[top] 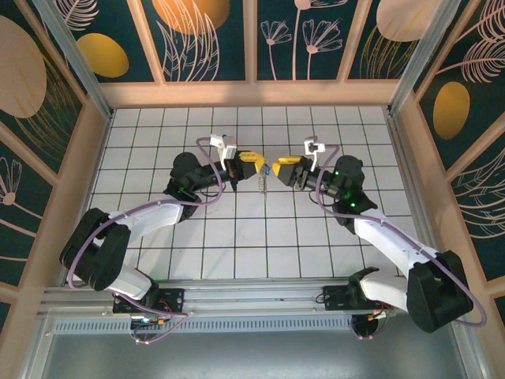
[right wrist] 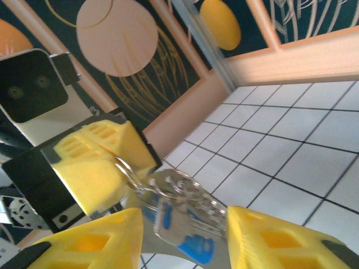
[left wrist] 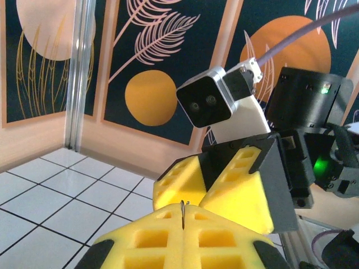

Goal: Put the keys on the keyring

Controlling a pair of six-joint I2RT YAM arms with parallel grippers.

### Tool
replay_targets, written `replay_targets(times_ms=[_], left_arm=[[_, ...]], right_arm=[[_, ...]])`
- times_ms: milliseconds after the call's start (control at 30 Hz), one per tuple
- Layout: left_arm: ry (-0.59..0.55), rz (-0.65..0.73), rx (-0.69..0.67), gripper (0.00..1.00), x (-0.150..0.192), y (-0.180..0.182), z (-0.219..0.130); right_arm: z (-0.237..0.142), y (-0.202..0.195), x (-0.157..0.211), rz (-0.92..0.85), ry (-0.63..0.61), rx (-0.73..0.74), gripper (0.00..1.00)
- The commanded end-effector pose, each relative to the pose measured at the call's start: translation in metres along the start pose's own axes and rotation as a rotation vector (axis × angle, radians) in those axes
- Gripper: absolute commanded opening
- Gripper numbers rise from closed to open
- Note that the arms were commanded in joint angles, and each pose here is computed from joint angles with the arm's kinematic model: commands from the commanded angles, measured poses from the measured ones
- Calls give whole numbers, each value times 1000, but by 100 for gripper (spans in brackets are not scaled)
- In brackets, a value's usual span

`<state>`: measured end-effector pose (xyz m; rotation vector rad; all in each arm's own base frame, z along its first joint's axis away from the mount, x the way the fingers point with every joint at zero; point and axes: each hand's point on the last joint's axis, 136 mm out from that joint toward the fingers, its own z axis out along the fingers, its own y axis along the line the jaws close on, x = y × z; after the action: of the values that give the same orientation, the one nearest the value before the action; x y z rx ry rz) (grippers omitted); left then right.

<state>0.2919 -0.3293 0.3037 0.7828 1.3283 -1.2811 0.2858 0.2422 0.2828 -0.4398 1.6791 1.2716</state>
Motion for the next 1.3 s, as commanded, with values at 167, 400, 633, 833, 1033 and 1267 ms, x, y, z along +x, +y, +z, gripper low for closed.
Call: replay_targets(times_ms=[167,400,633,833,1033,1267], left_arm=[[-89,-77,29,0,-27,0,8],[-142,-191,70,0,-34,-3,9],[-201,-295,112,0,-42,-5,8],[-217,-343,125,0,-42,-3,8],[-232,-377,148,0,-42,0,11],[-233,-409,154,0,-37,7,17]], right_arm=[[-20,1,-29,4,-118,44,46],[-21,7,-59,49,-237,23,47],[-14,8,-79,92,-312,-26,55],[-9,3,-90,143,-359,-45,56],[-4,7,-84,161,-338,-102,56],[5,14,-73,150,-299,-148,56]])
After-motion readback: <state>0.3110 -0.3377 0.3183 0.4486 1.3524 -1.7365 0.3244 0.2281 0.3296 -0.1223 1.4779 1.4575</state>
